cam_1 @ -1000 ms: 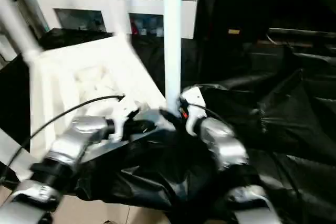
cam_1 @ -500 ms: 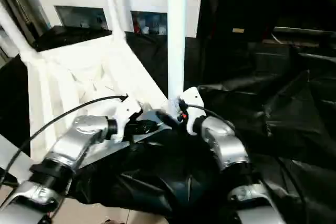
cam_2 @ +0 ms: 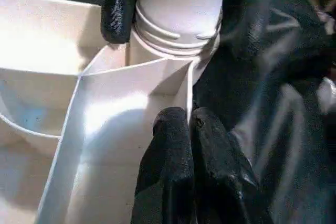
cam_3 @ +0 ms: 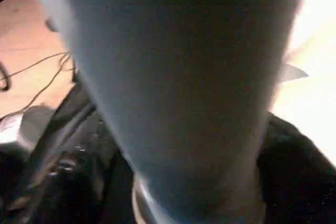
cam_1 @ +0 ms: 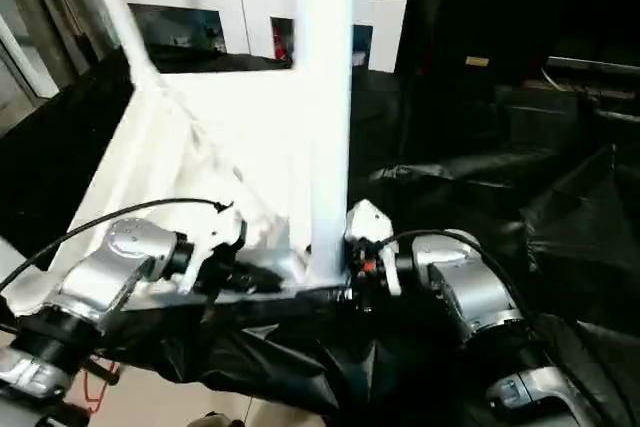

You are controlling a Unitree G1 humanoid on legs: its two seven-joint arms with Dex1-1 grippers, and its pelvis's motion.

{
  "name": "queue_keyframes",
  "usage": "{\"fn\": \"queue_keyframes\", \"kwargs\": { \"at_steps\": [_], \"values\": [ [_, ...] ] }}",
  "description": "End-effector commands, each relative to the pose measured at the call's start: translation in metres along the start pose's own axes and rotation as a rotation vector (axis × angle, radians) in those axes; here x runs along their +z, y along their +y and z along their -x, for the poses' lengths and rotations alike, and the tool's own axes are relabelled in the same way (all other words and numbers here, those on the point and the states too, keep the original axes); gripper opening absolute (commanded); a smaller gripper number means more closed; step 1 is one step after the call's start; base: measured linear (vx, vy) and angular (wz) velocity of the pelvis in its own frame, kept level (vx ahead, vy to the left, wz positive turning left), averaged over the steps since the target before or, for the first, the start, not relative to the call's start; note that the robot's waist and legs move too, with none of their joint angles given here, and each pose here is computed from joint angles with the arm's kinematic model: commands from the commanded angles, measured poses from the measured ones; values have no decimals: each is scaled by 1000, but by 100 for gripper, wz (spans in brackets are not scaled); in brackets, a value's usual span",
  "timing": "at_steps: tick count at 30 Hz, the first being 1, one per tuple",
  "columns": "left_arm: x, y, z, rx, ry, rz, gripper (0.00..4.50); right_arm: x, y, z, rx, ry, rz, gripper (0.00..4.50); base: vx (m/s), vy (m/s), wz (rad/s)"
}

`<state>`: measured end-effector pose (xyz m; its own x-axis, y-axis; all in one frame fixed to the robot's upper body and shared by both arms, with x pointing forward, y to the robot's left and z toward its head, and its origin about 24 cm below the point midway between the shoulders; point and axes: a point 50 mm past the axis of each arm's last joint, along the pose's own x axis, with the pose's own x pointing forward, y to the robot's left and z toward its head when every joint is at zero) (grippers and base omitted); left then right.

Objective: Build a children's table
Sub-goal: Rotate leg to tighten

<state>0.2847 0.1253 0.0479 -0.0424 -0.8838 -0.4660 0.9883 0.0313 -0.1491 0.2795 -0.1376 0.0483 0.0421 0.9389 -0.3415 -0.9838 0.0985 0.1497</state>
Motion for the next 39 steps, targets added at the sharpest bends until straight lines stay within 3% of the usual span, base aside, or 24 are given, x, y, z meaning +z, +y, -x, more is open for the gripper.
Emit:
{"fn": "queue_keyframes", "kwargs": {
  "at_steps": [1,11,18,22,27,30,32,35,39],
  "values": [
    [7,-3,-3,-51,-15,-30,0,1,4,-1,39,-5,3,339,0,0,0],
    [8,-2,-4,-33,-34,-29,0,-2,10,-7,45,-6,0,265,0,0,0],
    [14,10,-12,139,-97,-32,0,-8,-12,-22,-283,-81,-70,259,0,0,0],
    [21,24,-25,296,-110,1,0,-15,-30,-36,-563,-105,-197,256,0,0,0],
    [31,31,-43,417,-138,14,0,-14,-34,-55,-661,-102,-264,256,0,0,0],
    [35,30,-54,433,-156,17,0,-8,-33,-68,-652,-116,-225,256,0,0,0],
    [36,28,-58,418,-163,9,0,-4,-35,-70,-647,-148,-237,312,0,0,0],
    [37,27,-57,404,-169,-1,0,-1,-36,-68,-631,-184,-266,335,0,0,0],
    [33,22,-51,331,-163,-22,0,3,-34,-58,-551,-163,-179,363,0,0,0]
  ]
}}
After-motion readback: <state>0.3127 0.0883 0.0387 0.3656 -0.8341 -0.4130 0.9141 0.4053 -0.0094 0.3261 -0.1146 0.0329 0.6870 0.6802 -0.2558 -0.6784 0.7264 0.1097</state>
